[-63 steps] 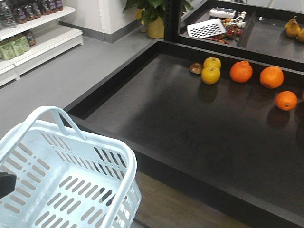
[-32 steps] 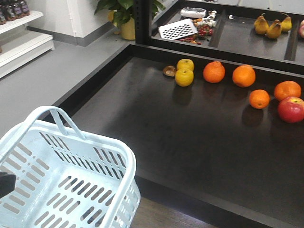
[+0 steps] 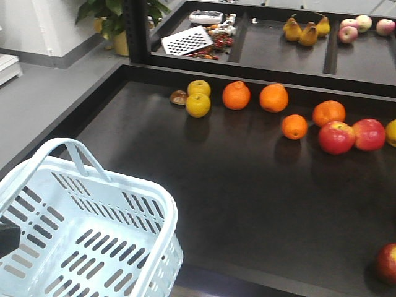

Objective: Pick three apples into basket with both arms
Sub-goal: 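Approach the table of apples and oranges holding the basket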

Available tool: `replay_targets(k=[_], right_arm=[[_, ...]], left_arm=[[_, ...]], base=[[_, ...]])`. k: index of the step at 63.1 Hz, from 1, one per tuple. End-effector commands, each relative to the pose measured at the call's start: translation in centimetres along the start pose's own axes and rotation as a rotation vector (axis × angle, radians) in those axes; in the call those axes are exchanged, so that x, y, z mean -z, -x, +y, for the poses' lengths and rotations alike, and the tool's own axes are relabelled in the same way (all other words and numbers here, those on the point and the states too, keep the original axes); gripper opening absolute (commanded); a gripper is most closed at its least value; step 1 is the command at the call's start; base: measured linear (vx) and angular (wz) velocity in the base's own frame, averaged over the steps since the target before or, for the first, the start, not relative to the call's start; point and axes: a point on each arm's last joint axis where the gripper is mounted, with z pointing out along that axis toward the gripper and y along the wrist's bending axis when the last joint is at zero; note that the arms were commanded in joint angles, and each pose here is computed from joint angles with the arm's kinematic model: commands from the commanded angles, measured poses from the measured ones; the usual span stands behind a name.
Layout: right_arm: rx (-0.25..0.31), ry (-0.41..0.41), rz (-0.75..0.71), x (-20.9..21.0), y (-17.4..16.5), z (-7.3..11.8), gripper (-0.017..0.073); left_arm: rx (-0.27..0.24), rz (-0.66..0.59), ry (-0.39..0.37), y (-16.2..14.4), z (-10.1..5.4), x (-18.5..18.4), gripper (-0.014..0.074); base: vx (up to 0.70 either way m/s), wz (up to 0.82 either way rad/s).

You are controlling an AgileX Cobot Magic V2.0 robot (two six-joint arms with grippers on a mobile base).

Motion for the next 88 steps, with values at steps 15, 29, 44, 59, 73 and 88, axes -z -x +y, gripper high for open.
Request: replay_targets(k=[15,29,44,59,73,88], right_arm=[[0.016,0.002,-0.078,0.06,0.32,0.02,-0.0004],[0.016,0.002,-0.078,0.06,0.32,0.02,-0.0004],[0.016,0.002,-0.078,0.06,0.32,0.02,-0.0004],[0.016,0.002,-0.078,0.06,0.32,0.02,-0.0004],[0.016,0.002,-0.078,0.06,0.32,0.02,-0.0004],[0.016,0.002,-0.078,0.06,0.32,0.02,-0.0004]], left_arm=[[0.0,-0.115,-0.048,1.39,-0.56,0.75,-0.0006],[0.0,-0.115,-0.048,1.39,-0.56,0.75,-0.0006],[0.0,-0.115,-0.048,1.39,-0.56,0.75,-0.0006],[0.0,-0.115,-0.048,1.39,-0.56,0.75,-0.0006],[0.0,-0.115,-0.048,1.39,-0.56,0.75,-0.0006],[0.0,-0.115,-0.048,1.39,-0.56,0.75,-0.0006]], base=[[0.08,-0.29],[0.08,-0.29],[0.1,-0.27],[0.1,-0.21],[0.1,-0.13],[0.1,-0.04]])
